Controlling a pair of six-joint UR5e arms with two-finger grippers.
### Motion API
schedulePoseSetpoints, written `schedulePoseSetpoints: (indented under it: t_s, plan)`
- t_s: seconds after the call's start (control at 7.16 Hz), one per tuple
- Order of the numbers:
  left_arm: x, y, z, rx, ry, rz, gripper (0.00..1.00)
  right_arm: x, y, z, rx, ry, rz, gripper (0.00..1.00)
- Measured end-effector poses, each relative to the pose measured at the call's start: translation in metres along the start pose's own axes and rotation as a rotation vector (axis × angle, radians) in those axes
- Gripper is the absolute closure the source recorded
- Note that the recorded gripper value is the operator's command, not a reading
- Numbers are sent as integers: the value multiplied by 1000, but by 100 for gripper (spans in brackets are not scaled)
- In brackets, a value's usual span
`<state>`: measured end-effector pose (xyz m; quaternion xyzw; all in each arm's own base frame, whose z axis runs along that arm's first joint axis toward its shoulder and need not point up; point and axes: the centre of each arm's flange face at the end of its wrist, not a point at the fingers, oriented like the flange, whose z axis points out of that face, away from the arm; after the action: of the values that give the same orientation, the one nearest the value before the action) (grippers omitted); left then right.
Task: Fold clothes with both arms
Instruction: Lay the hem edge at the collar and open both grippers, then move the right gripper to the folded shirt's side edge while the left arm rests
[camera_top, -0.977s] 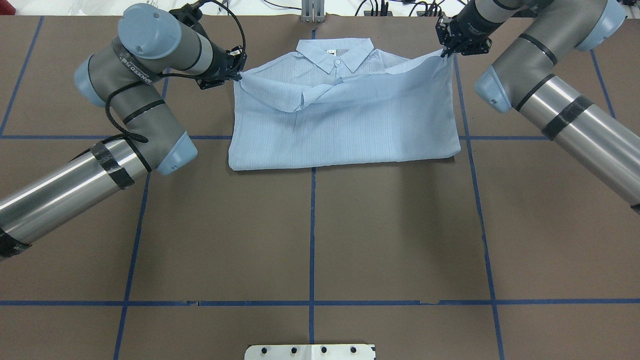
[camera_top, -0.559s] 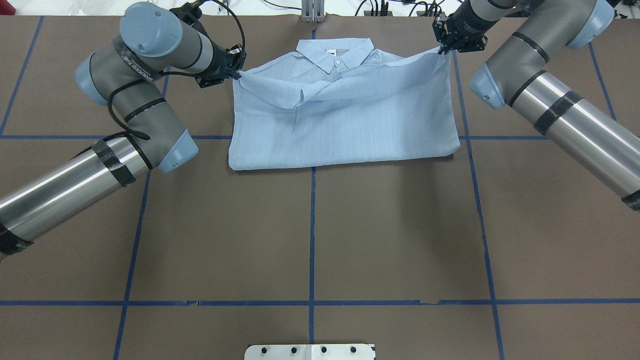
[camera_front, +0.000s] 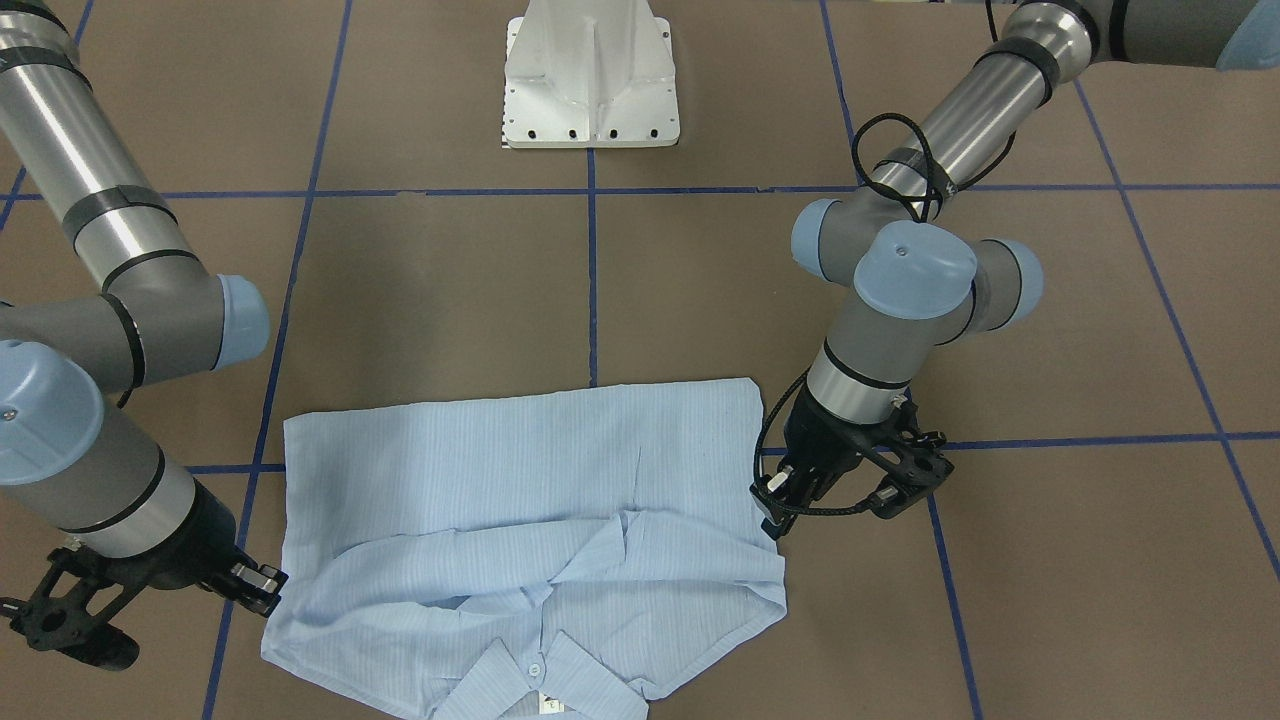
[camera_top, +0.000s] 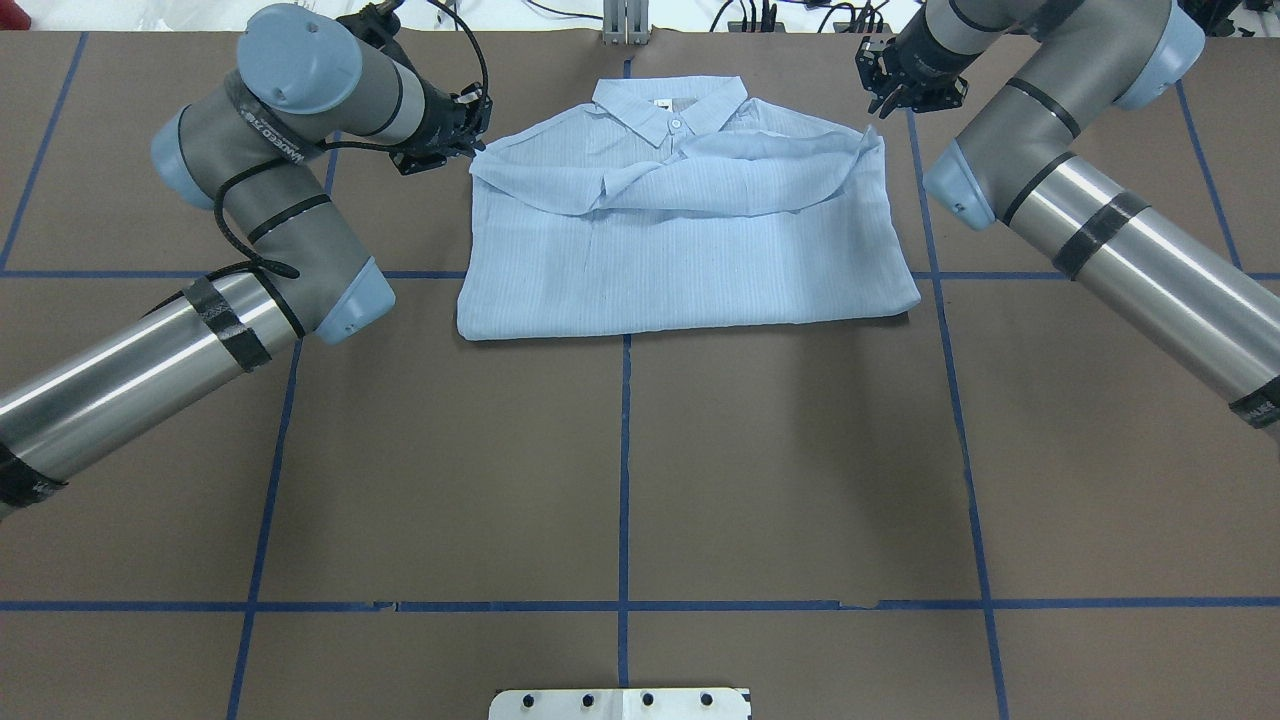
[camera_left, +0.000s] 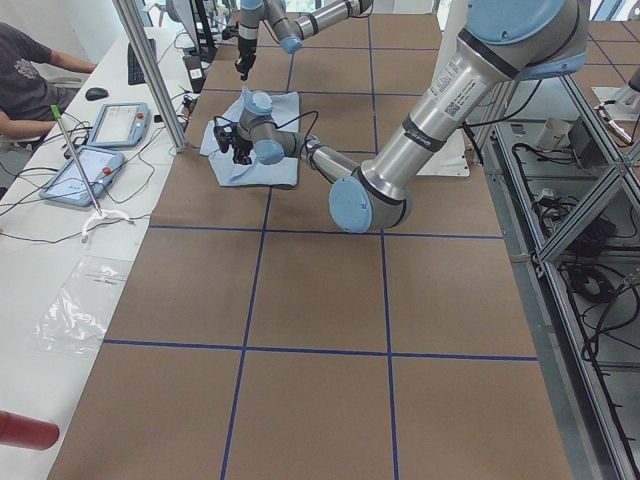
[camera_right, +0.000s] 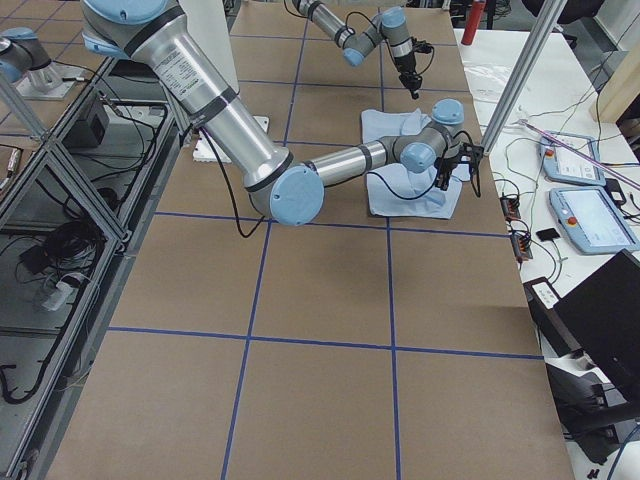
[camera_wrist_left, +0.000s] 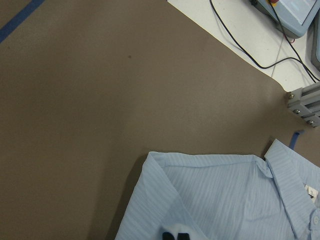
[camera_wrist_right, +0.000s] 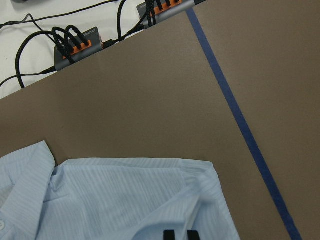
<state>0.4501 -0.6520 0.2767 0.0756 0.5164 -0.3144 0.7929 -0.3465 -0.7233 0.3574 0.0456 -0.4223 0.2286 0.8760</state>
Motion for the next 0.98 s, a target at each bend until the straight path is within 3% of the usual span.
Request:
schedulePoseSetpoints:
  t_s: [0.56,0.98]
  plan:
    - [-1,-10,-4,12,4,-6,0,14,22,14,20,-12,-46,0]
    - [1,-9,-6,12,5,-12,0,65,110,16,-40,-51,-113,0]
